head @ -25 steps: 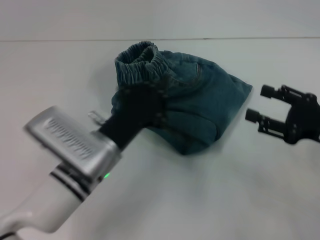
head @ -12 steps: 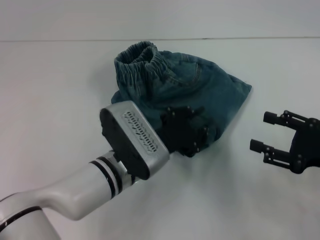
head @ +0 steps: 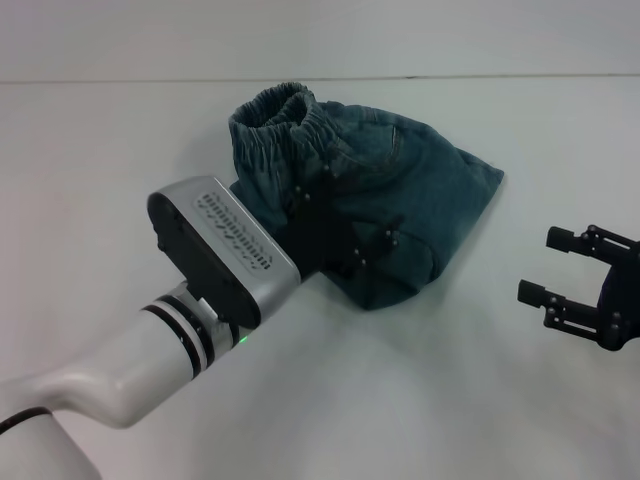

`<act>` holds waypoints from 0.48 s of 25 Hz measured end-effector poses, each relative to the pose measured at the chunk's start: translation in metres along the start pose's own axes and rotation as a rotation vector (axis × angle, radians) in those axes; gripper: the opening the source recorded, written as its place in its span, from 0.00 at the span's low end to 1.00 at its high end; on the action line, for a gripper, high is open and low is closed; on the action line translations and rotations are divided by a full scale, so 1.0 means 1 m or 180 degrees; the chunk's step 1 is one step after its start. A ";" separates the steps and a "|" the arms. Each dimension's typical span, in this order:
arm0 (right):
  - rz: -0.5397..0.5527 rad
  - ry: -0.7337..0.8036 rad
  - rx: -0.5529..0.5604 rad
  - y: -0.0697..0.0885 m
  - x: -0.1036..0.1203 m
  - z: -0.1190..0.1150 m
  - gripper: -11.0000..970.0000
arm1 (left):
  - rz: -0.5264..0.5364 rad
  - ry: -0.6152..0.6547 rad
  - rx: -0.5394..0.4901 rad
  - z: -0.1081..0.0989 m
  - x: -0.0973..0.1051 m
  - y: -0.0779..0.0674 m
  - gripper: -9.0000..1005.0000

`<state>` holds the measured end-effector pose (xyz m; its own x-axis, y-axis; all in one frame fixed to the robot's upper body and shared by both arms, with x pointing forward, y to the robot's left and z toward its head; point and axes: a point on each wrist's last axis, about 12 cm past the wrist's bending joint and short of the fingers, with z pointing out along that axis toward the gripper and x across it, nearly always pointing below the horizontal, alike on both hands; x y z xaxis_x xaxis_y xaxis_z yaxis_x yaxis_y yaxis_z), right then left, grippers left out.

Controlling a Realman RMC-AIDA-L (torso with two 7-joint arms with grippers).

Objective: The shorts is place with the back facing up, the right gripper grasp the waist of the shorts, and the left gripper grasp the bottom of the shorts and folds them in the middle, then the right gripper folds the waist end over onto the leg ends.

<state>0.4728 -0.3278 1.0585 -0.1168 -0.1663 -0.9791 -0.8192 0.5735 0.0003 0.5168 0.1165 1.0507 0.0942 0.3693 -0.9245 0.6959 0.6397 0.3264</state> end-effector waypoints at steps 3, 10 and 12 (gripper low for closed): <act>-0.0007 -0.0006 -0.0005 -0.001 -0.001 0.001 0.81 | -0.0027 -0.0042 -0.0053 0.000 -0.003 0.004 0.73; -0.0054 -0.0001 0.0007 -0.003 -0.002 0.003 0.81 | -0.0049 0.0053 -0.0098 -0.005 0.002 0.009 0.84; -0.0057 0.0009 0.0038 -0.005 -0.002 0.004 0.81 | -0.0059 0.0125 -0.0109 -0.007 0.005 0.009 0.88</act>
<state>0.4788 -0.3271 1.0599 -0.1036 -0.1789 -0.9784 -0.8144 0.5799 -0.0198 0.5191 0.1290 1.0502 0.0531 0.3829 -0.9222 0.6723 0.6691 0.3166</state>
